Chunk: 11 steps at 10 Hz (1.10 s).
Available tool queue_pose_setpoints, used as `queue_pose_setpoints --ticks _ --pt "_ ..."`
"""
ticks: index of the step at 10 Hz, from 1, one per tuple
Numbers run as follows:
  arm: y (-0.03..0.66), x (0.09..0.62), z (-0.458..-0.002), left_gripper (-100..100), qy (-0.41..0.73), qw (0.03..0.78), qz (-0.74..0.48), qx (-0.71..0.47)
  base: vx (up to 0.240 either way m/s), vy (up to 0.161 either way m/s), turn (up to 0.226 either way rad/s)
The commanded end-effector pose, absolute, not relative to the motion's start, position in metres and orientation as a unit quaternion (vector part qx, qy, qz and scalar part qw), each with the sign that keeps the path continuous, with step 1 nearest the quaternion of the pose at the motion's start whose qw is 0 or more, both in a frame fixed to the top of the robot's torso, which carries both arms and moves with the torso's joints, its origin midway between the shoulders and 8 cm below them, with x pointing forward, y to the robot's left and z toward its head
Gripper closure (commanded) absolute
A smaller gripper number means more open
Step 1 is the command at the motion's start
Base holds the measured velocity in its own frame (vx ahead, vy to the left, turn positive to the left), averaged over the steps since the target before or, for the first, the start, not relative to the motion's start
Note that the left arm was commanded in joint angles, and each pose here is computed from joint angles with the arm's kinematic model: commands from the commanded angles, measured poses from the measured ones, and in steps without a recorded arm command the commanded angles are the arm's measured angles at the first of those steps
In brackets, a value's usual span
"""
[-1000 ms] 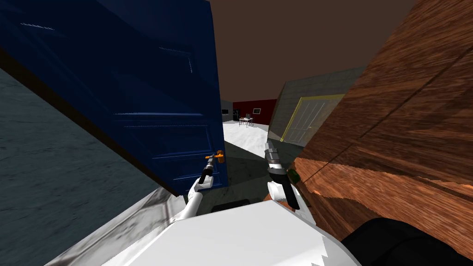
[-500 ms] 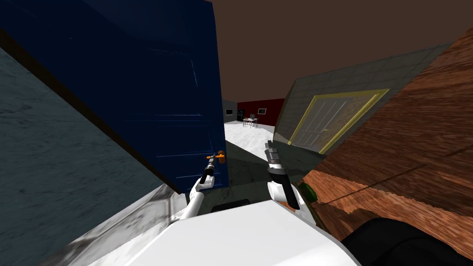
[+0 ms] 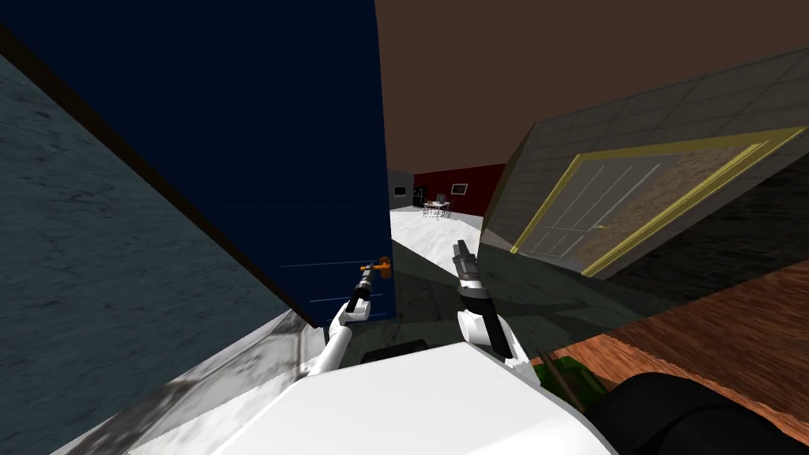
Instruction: Push the door open
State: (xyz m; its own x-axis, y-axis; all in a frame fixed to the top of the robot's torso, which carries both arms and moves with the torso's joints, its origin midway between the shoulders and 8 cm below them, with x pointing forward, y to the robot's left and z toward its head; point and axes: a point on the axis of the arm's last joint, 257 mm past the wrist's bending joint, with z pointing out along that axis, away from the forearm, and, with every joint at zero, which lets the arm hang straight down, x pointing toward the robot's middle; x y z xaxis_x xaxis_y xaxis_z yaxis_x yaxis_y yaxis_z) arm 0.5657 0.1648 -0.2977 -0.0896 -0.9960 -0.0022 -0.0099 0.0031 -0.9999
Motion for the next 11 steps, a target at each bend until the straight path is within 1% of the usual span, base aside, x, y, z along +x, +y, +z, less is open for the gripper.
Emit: queue_pose_setpoints --ticks 1,4,9,11 --pt "0.173 0.57 -0.292 100 0.525 0.484 -0.518 -0.471 0.098 -0.005 0.207" --pt "0.152 0.57 -0.293 100 0.536 0.473 -0.527 -0.459 0.088 -0.011 0.23" --pt "0.113 0.568 -0.294 100 0.554 0.453 -0.544 -0.439 0.093 -0.041 0.205" --pt "0.096 0.565 -0.295 100 0.561 0.443 -0.551 -0.431 0.092 -0.069 0.215"
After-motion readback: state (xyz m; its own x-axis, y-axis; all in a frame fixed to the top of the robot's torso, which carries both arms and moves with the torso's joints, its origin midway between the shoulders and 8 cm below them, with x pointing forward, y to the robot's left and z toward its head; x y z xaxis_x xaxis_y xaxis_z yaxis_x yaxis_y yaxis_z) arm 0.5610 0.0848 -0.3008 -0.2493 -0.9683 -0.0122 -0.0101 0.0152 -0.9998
